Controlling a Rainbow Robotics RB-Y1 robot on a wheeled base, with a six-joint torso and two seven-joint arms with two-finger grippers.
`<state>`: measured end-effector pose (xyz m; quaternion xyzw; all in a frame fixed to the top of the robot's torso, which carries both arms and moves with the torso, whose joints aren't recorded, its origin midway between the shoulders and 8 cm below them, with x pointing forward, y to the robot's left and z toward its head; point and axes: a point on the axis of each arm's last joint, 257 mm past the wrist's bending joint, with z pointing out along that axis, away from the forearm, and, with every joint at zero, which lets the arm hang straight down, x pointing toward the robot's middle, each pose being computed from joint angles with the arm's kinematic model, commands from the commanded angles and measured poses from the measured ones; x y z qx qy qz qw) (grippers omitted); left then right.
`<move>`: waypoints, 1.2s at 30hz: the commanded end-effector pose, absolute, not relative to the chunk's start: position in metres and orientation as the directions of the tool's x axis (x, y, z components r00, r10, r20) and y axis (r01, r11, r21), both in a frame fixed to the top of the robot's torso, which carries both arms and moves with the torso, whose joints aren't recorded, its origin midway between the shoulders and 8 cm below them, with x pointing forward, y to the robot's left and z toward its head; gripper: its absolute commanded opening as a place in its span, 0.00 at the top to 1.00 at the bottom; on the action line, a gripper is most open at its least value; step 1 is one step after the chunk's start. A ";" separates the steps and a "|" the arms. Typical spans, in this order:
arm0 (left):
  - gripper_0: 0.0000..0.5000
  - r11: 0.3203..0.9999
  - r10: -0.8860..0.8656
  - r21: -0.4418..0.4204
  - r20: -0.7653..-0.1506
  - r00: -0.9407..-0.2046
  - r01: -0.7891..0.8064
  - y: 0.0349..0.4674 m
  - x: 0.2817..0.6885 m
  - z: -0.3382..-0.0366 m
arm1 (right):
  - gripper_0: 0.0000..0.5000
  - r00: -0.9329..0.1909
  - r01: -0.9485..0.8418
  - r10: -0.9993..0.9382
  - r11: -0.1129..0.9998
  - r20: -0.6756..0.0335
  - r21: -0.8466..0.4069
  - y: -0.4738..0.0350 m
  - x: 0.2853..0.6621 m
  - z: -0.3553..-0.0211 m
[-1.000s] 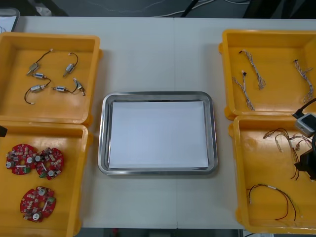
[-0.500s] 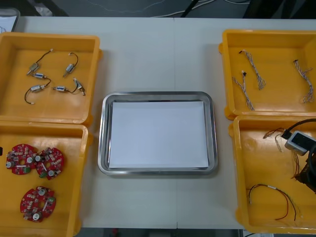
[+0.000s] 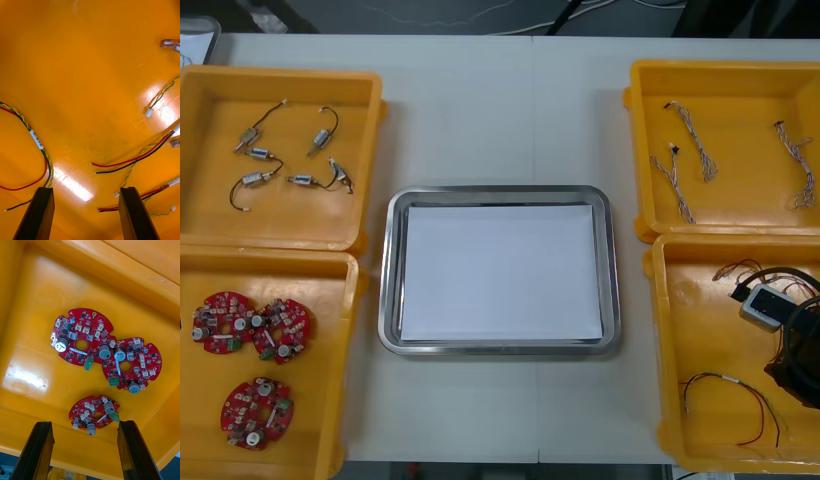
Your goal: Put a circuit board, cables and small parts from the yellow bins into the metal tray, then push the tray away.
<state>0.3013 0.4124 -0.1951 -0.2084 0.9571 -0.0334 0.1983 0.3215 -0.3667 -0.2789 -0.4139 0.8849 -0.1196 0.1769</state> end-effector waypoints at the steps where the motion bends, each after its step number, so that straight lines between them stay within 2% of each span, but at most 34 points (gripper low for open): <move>1: 0.00 0.812 -0.582 -0.196 -0.337 -0.740 -0.549 0.415 0.292 -0.200 | 0.00 -0.566 -0.716 -0.795 0.605 -0.218 -0.348 -0.342 0.314 -0.295; 7: 0.00 0.786 -0.615 -0.190 -0.338 -0.713 -0.588 0.416 0.292 -0.213 | 0.00 -0.575 -0.712 -0.786 0.617 -0.225 -0.334 -0.332 0.310 -0.305; 21: 0.00 0.724 -0.690 -0.312 -0.306 -0.656 -0.615 0.379 0.307 -0.241 | 0.00 -0.590 -0.710 -0.769 0.639 -0.245 -0.296 -0.332 0.306 -0.330; 29: 0.00 0.707 -0.707 -0.325 -0.284 -0.648 -0.629 0.356 0.299 -0.251 | 0.00 -0.592 -0.712 -0.768 0.641 -0.244 -0.287 -0.331 0.301 -0.336; 36: 0.00 0.705 -0.708 -0.334 -0.277 -0.650 -0.626 0.352 0.289 -0.263 | 0.00 -0.591 -0.716 -0.772 0.636 -0.235 -0.287 -0.330 0.297 -0.341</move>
